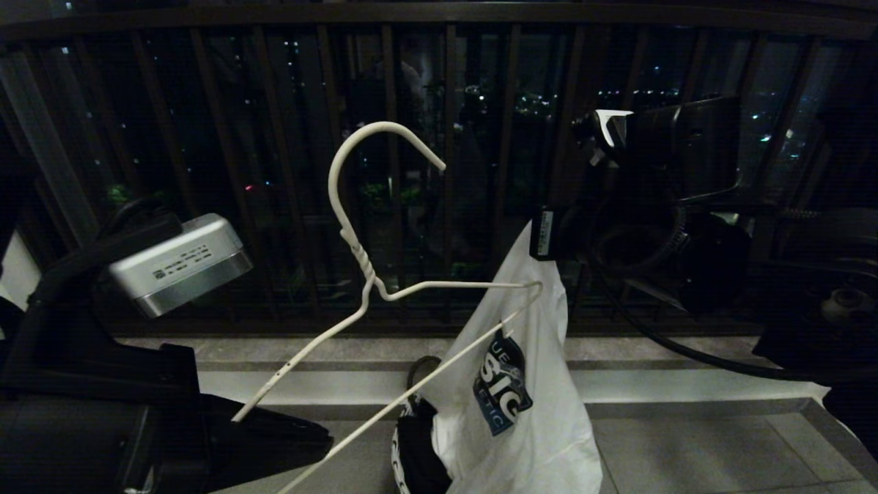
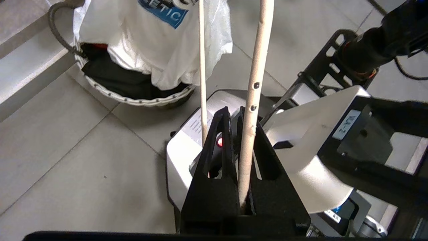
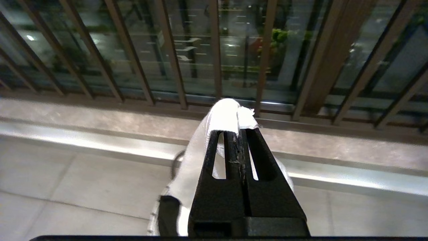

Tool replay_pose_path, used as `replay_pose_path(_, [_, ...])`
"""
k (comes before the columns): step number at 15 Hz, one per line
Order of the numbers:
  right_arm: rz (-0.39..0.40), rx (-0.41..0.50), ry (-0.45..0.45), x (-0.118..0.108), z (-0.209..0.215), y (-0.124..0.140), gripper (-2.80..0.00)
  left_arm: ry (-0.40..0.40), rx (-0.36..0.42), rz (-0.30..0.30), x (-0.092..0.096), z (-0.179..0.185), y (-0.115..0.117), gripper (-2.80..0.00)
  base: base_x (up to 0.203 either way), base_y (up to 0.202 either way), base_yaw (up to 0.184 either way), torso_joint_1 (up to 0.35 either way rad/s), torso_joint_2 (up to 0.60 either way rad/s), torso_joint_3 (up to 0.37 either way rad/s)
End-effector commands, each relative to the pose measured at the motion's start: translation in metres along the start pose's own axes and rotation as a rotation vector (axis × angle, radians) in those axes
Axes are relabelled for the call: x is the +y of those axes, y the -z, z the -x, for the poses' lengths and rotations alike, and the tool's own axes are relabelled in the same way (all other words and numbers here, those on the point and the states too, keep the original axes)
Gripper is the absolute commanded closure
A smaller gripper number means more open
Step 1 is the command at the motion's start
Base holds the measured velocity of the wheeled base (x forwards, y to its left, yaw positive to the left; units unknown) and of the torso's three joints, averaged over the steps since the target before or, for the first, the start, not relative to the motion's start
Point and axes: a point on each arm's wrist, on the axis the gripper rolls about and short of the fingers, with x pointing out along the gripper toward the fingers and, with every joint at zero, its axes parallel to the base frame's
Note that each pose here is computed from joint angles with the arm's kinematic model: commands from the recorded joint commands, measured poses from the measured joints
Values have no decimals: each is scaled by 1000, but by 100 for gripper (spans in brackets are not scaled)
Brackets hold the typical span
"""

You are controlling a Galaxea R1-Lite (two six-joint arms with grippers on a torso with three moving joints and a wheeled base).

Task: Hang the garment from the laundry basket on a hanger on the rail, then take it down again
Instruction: Hang the clothes on the clothes rack

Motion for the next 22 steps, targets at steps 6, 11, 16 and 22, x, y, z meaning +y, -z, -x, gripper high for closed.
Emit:
replay_pose_path(6, [-25, -1, -9, 5, -2, 1, 0, 1, -32, 77, 2, -20, -11, 0, 0, 0, 0, 0, 0, 0])
replay_pose_path(11, [-27, -5, -25, 9, 2, -1, 0, -33, -54, 121, 6, -33, -15, 0, 0, 0, 0, 0, 0, 0])
replay_pose_path(16, [-29, -7, -11, 5, 0, -1, 0, -102, -71, 119, 7, -31, -15, 0, 0, 0, 0, 0, 0, 0])
replay_pose_path(22, [-39, -25, 23, -6, -3, -9, 0, -152, -88, 116, 8, -28, -15, 0, 0, 0, 0, 0, 0, 0])
